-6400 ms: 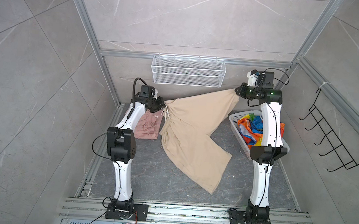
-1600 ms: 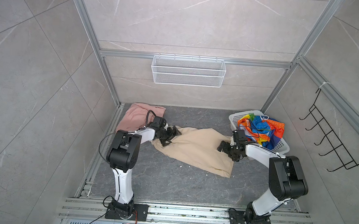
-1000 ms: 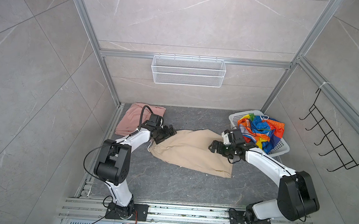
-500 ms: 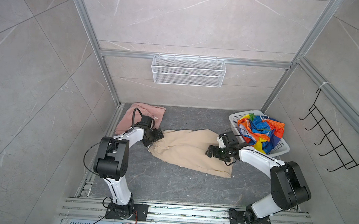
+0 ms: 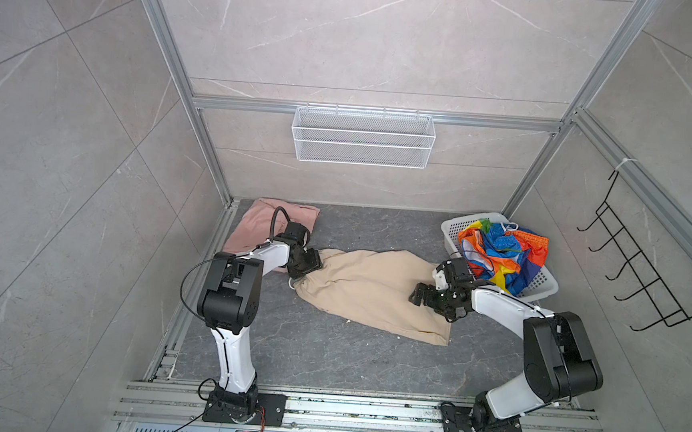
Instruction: Fold and stack the shorts
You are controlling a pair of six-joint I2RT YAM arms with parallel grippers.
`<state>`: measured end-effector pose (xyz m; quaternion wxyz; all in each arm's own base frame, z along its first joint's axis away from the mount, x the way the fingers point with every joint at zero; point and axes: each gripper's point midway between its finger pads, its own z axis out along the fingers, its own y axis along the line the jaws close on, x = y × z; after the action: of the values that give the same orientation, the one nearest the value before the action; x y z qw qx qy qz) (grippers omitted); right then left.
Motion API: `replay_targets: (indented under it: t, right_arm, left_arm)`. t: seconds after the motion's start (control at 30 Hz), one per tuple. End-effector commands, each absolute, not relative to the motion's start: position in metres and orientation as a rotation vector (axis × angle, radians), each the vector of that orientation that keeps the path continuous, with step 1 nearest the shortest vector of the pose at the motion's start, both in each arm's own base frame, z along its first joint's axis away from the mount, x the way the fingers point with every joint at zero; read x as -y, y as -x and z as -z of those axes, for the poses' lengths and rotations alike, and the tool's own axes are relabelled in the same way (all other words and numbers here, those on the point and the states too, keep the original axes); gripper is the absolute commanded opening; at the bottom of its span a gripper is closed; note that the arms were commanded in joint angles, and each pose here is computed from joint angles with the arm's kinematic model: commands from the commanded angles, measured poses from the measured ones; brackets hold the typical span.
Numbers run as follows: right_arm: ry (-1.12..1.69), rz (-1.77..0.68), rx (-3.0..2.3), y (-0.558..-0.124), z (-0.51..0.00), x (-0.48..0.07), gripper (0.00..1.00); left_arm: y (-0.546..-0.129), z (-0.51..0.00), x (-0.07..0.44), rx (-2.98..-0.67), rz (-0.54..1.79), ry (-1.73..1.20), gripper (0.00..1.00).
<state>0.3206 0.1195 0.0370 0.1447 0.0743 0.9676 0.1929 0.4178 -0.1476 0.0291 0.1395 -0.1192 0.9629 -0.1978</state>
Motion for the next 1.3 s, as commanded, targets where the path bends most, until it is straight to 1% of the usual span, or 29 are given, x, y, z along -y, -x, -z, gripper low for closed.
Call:
replay_targets:
  t: [0.0,0.03,0.13,0.2,0.23,0.27,0.47,0.63,0.73,0.93,1.27]
  right_arm:
    - [-0.212,-0.578,-2.792,-0.320,-0.033,-0.119,0.99]
    - [-0.218,-0.587,-2.789,-0.322,-0.033,-0.119,0.99]
    - [-0.228,-0.598,-2.783,-0.325,-0.033,-0.118,0.99]
    - [-0.231,-0.601,-2.781,-0.326,-0.034,-0.118,0.99]
    - [-0.233,-0.602,-2.781,-0.326,-0.035,-0.118,0.99]
    - [-0.236,-0.601,-2.781,-0.327,-0.035,-0.117,0.99]
    - [-0.242,-0.591,-2.773,-0.330,-0.041,-0.113,0.99]
    - [-0.260,-0.568,-2.776,-0.335,-0.040,-0.110,0.99]
    - [-0.280,-0.569,-2.797,-0.339,-0.033,-0.111,0.99]
    - [-0.306,-0.629,-2.784,-0.347,-0.033,-0.120,0.99]
    - [-0.269,-0.667,-2.742,-0.356,-0.056,-0.139,0.99]
  left_arm:
    - [-0.383,0.011,0.144,-2.962,0.474,0.317,0.47]
    - [-0.382,0.014,0.145,-2.972,0.464,0.313,0.40]
    - [-0.381,0.019,0.148,-2.988,0.473,0.307,0.27]
    - [-0.382,0.020,0.149,-2.991,0.477,0.306,0.08]
    - [-0.383,0.018,0.149,-2.987,0.476,0.305,0.02]
    - [-0.384,0.015,0.149,-2.980,0.477,0.301,0.00]
    - [-0.397,-0.030,0.146,-2.899,0.455,0.253,0.00]
    - [-0.405,-0.068,0.134,-2.851,0.350,0.209,0.00]
    - [-0.408,-0.079,0.123,-2.847,0.271,0.186,0.00]
    - [-0.410,-0.103,0.115,-2.843,0.211,0.134,0.00]
    - [-0.408,-0.157,0.092,-2.768,0.018,0.035,0.00]
